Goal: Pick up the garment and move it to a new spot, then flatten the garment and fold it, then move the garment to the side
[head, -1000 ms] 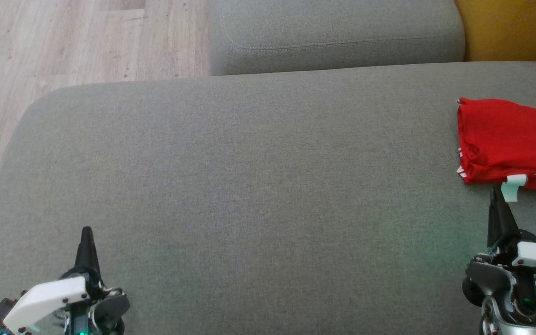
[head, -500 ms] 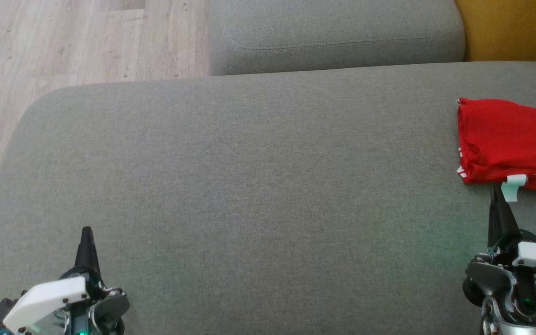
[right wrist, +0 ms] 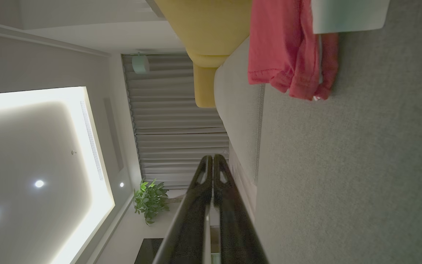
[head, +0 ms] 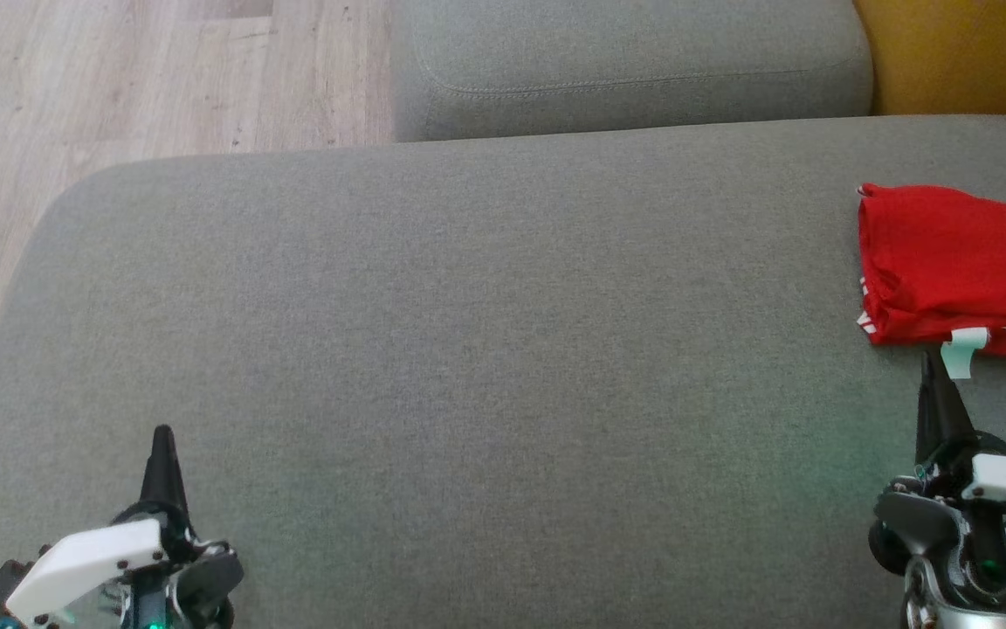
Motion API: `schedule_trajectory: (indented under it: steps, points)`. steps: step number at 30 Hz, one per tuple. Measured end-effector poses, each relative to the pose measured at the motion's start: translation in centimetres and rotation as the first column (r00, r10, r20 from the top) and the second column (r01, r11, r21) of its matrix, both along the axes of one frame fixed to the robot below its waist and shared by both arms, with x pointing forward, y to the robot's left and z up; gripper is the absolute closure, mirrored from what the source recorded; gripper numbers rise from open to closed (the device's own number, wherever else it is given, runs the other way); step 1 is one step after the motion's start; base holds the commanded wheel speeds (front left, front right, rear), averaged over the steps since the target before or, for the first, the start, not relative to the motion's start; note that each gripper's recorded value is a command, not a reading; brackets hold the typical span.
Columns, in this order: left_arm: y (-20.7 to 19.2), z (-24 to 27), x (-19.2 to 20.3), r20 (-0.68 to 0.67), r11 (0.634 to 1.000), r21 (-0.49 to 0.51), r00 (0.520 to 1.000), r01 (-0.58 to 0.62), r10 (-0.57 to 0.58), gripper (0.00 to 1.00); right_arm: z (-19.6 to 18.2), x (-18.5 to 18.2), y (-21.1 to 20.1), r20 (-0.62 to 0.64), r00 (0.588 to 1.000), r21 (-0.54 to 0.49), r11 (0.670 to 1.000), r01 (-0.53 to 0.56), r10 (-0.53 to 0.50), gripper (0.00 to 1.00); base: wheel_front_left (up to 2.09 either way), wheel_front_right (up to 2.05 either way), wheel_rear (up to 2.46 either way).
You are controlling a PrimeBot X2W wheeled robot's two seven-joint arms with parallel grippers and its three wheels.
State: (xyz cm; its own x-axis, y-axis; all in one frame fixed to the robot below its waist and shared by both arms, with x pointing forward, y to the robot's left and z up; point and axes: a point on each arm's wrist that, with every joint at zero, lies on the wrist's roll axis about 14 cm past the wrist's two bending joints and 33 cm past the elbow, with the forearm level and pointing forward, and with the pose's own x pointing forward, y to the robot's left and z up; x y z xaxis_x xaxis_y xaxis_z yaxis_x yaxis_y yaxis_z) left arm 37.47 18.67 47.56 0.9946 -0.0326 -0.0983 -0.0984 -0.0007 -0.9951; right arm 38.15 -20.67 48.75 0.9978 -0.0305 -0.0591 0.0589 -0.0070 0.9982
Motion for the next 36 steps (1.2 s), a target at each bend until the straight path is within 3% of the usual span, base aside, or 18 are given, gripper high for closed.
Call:
schedule_trajectory:
  steps: [36]
  points:
    - [0.00, 0.00, 0.00, 0.000, 1.000, 0.000, 1.000, 0.000, 0.000, 1.00, 0.00, 0.00, 0.02, 0.000, 1.000, 0.000, 1.000, -0.004, 0.004, 1.00, 0.00, 0.00, 0.00]
